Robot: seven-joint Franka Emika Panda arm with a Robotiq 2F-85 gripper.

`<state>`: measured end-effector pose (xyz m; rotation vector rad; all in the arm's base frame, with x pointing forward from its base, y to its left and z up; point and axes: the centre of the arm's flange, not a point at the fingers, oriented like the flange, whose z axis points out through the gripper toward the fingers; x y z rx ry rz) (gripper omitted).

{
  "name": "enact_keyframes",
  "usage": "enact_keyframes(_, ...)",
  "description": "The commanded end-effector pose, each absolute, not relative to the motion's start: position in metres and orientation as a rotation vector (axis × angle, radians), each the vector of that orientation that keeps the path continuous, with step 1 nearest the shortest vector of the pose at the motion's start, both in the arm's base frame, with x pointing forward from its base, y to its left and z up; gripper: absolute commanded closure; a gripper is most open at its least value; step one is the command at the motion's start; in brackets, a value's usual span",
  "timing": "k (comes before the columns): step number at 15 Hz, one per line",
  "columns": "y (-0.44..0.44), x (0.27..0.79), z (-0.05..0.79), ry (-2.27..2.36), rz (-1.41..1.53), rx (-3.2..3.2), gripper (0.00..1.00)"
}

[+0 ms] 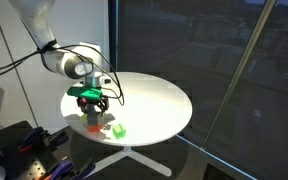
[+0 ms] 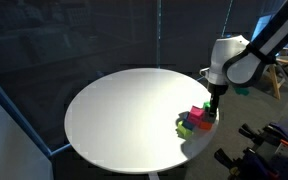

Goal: Put the grey block on top of the orange block

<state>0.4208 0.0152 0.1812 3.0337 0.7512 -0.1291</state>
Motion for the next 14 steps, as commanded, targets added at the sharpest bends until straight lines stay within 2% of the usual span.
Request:
enact_keyframes(1, 0.016, 0.418, 0.199, 0.74, -0.122, 3.044, 0.0)
enact_keyframes(14, 0.029, 0.428, 0.27, 0.236, -0.122, 3.128, 0.0)
